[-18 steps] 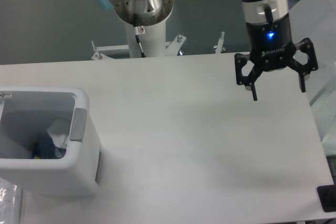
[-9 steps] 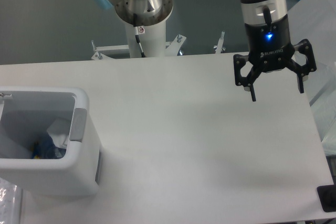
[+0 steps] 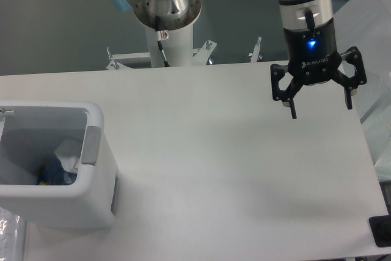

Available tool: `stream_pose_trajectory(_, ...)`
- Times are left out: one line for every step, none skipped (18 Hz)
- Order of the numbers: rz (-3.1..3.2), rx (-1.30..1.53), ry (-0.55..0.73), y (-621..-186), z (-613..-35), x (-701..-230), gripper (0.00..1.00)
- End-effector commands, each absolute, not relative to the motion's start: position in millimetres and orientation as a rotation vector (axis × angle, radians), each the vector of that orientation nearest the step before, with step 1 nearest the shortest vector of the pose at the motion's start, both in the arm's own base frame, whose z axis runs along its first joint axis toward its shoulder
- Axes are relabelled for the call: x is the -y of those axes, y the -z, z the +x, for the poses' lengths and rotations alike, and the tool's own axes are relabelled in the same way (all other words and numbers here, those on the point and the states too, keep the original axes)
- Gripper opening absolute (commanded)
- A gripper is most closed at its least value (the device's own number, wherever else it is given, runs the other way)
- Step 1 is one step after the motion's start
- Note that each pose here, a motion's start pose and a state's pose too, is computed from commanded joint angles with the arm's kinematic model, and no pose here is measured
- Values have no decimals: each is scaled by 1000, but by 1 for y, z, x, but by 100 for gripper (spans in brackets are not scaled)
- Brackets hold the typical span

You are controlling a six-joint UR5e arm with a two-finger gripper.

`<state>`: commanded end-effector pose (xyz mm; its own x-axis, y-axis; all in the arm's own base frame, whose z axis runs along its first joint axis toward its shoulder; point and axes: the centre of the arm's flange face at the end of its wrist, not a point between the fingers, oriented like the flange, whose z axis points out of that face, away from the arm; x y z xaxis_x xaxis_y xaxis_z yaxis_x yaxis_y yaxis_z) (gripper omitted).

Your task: Place the trash in the trash can

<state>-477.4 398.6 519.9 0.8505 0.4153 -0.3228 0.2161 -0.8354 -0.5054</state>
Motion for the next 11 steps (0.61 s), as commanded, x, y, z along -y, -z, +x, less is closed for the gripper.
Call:
stream_pose_trajectory(-2566,465,-591,-519,-478,-399,100)
stream_pose_trajectory(-2565,462,-591,-520,-478,-399,100)
stream_pose_trajectory(-2564,461,-590,-520,-478,-399,100)
stream_pose_trajectory(-2562,459,-585,-520,-478,-400,100)
stream_pose_trajectory(-2562,457,-585,-520,-477,-400,100)
stream_pose_trajectory(-2562,457,-585,-520,-477,-400,100)
stream_pose_trajectory(-2562,457,-585,-520,-477,-400,100)
stream_pose_trajectory(-2564,455,-581,-518,-477,-401,100)
stream_pose_trajectory(-2566,456,-580,-517,-477,-401,100)
stream_pose_trajectory(-2565,455,-579,-517,-477,-402,100)
stream_pose_trajectory(-2566,456,-577,-516,-477,-402,100)
